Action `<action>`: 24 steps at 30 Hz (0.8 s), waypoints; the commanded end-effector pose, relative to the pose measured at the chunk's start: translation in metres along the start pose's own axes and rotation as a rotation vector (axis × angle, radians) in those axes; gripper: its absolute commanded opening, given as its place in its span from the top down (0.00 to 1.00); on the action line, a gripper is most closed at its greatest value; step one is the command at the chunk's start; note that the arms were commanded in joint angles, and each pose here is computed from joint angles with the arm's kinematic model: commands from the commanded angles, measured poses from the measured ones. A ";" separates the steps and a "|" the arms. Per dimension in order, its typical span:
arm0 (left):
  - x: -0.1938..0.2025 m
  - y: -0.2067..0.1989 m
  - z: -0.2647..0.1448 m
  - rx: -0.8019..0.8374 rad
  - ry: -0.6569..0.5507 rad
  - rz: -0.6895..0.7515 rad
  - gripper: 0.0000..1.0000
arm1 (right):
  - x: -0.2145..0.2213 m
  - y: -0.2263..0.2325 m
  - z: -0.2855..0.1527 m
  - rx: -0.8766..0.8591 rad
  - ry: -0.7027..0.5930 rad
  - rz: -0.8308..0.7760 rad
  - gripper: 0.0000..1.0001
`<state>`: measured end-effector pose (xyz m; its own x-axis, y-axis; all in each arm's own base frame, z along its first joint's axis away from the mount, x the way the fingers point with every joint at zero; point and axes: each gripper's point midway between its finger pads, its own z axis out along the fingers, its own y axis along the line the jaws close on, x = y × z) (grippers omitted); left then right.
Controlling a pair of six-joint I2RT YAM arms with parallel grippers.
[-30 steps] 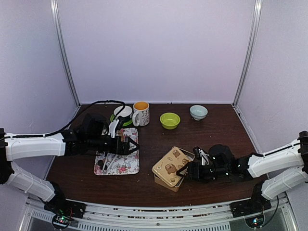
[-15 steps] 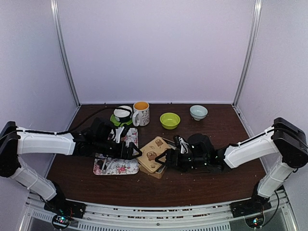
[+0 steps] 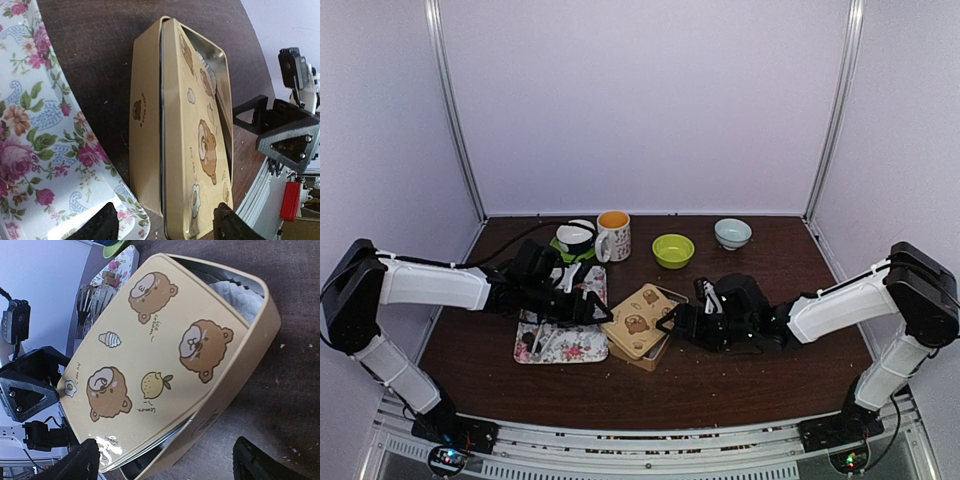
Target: Pack the chocolate
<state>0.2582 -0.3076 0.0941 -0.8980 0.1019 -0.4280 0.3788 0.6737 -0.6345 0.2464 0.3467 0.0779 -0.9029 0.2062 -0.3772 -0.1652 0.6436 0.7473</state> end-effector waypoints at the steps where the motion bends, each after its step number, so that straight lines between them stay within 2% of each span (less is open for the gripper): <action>1: -0.007 -0.025 0.003 0.122 0.013 0.027 0.38 | -0.016 0.000 -0.007 0.024 -0.046 -0.025 0.08; 8: -0.011 -0.036 0.001 0.176 0.006 0.019 0.64 | -0.017 0.003 -0.006 0.020 -0.034 -0.033 0.08; 12: -0.012 -0.049 -0.003 0.231 0.018 0.033 0.91 | -0.019 0.003 -0.008 0.025 -0.039 -0.044 0.08; 13: -0.011 -0.052 -0.004 0.248 0.028 0.042 0.94 | -0.020 0.002 -0.008 0.031 -0.041 -0.045 0.08; 17: -0.008 -0.053 -0.009 0.236 0.049 0.059 0.96 | -0.023 0.000 -0.013 0.033 -0.053 -0.043 0.08; 24: -0.018 -0.072 -0.034 0.268 -0.020 0.092 0.95 | -0.039 0.019 -0.036 -0.018 -0.130 -0.113 0.08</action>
<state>0.2395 -0.3294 0.1280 -0.9013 0.1576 -0.4034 0.4236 0.5147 -0.7454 0.2584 0.3306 0.0990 -0.8721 0.2089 -0.4425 -0.2043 0.6663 0.7172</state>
